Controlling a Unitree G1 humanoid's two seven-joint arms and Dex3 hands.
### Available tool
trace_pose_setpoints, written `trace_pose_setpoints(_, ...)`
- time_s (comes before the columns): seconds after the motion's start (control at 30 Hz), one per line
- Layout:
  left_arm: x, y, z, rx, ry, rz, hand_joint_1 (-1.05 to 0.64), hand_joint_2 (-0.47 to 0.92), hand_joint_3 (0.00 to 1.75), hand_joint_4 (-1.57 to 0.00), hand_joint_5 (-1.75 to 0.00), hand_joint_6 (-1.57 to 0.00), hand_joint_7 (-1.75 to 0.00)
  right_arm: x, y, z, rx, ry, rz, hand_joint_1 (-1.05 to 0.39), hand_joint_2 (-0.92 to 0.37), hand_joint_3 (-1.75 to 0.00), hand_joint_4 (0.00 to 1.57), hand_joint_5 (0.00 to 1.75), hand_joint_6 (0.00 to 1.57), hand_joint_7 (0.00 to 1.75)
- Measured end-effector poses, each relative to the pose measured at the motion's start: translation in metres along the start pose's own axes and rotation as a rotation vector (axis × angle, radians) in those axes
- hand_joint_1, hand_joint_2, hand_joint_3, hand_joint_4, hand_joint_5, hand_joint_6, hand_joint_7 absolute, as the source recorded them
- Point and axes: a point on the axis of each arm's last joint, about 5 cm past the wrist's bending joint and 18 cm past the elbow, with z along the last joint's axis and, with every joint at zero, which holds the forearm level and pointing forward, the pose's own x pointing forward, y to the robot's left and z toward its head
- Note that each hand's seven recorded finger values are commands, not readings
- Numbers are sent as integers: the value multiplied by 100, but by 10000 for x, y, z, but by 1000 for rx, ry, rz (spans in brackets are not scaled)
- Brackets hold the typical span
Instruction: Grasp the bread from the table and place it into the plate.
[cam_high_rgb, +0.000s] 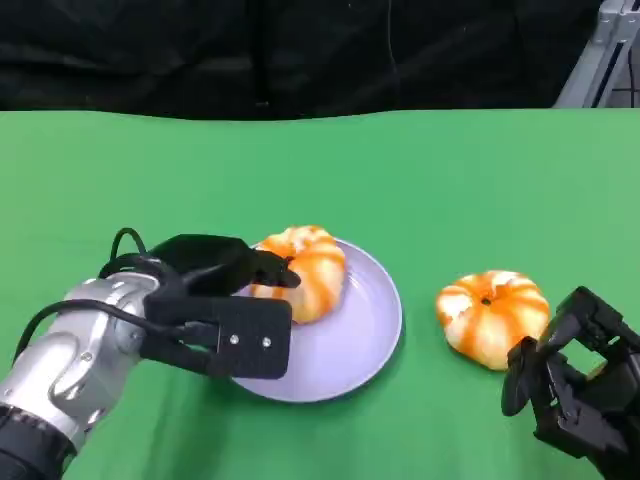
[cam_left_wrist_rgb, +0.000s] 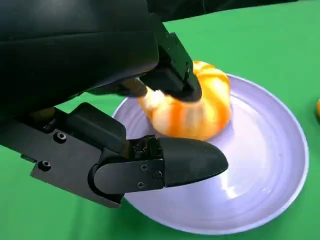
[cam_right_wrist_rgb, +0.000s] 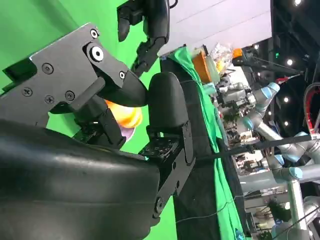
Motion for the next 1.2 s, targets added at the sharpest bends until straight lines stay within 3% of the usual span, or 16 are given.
trace_pose_setpoints(0.17, -9, 23, -9, -47, -8, 21, -104, 92, 69, -33, -6, -74, -2, 1, 2, 2, 0, -1, 1, -16, -47, -125, 89, 175, 67, 167)
trace_pose_setpoints(0.37, -45, 85, 18, -157, -35, 31, -105, 92, 71, -34, -5, -70, 0, 2, 9, 3, 2, -2, 3, -16, -47, -124, 88, 175, 67, 166)
trace_pose_setpoints(0.43, -60, 98, 24, -181, -42, 36, -98, 92, 65, -39, -6, -71, 0, 3, 10, 3, 2, -2, 5, -17, -47, -124, 88, 175, 67, 166)
trace_pose_setpoints(0.47, -76, 103, 26, -209, -49, 52, -85, 92, 52, -45, -7, -73, -1, 3, 11, 2, 2, -1, 5, -17, -47, -124, 88, 175, 67, 166)
trace_pose_setpoints(0.5, -95, 103, 27, -251, -60, 77, -58, 92, 33, -56, -10, -75, -1, 3, 13, 1, 2, -1, 6, -17, -47, -124, 89, 175, 67, 167)
trace_pose_setpoints(0.57, -133, 83, 33, -385, -92, 154, -31, 92, 20, -69, -13, -77, -2, 2, 16, -1, 2, -2, 7, -17, -47, -124, 89, 175, 68, 167)
trace_pose_setpoints(0.6, -148, 66, 37, -459, -108, 183, -9, 92, 29, -83, -20, -85, -5, 3, 18, -2, 2, -2, 8, -17, -47, -124, 89, 175, 68, 167)
trace_pose_setpoints(0.67, -182, 32, 13, -621, -140, 217, 6, 92, 43, -95, -26, -93, -8, 4, 24, -5, 3, 0, 8, -17, -46, -125, 89, 175, 68, 167)
trace_pose_setpoints(0.73, -234, 20, -43, -772, -162, 237, 10, 86, 67, -95, -74, -111, -18, 3, 30, -5, 4, 0, 7, -17, -46, -125, 89, 175, 68, 167)
trace_pose_setpoints(0.77, -260, 20, -69, -833, -165, 245, 12, 80, 84, -90, -112, -118, -39, 2, 30, -5, 4, 0, 5, -17, -46, -125, 89, 175, 68, 167)
trace_pose_setpoints(0.8, -291, 16, -93, -890, -164, 249, 13, 68, 114, -83, -149, -101, -104, 2, 32, -5, 3, 0, 4, -16, -46, -126, 89, 175, 68, 167)
trace_pose_setpoints(0.83, -329, 8, -111, -948, -160, 249, 14, 63, 125, -81, -161, -91, -132, 1, 32, -4, 3, 0, 2, -16, -46, -126, 89, 175, 68, 167)
trace_pose_setpoints(0.9, -405, -14, -126, -1044, -163, 232, 15, 59, 134, -79, -172, -83, -155, -1, 33, -2, 3, -1, -1, -16, -46, -127, 89, 175, 68, 167)
trace_pose_setpoints(0.97, -440, -12, -113, -1078, -168, 219, 15, 58, 136, -78, -174, -81, -160, 1, 37, 3, 2, -3, 0, -16, -46, -127, 89, 175, 68, 167)
trace_pose_setpoints(1.0, -447, -9, -108, -1086, -169, 215, 12, 62, 135, -87, -174, -80, -169, 3, 41, 7, 2, -5, 2, -16, -46, -128, 89, 175, 67, 167)
trace_pose_setpoints(1.2, -865, -143, -227, -1292, -243, 210, 8, 68, 129, -95, -175, -79, -175, 0, 19, 23, -2, -8, 0, -16, -45, -128, 90, 175, 68, 166)
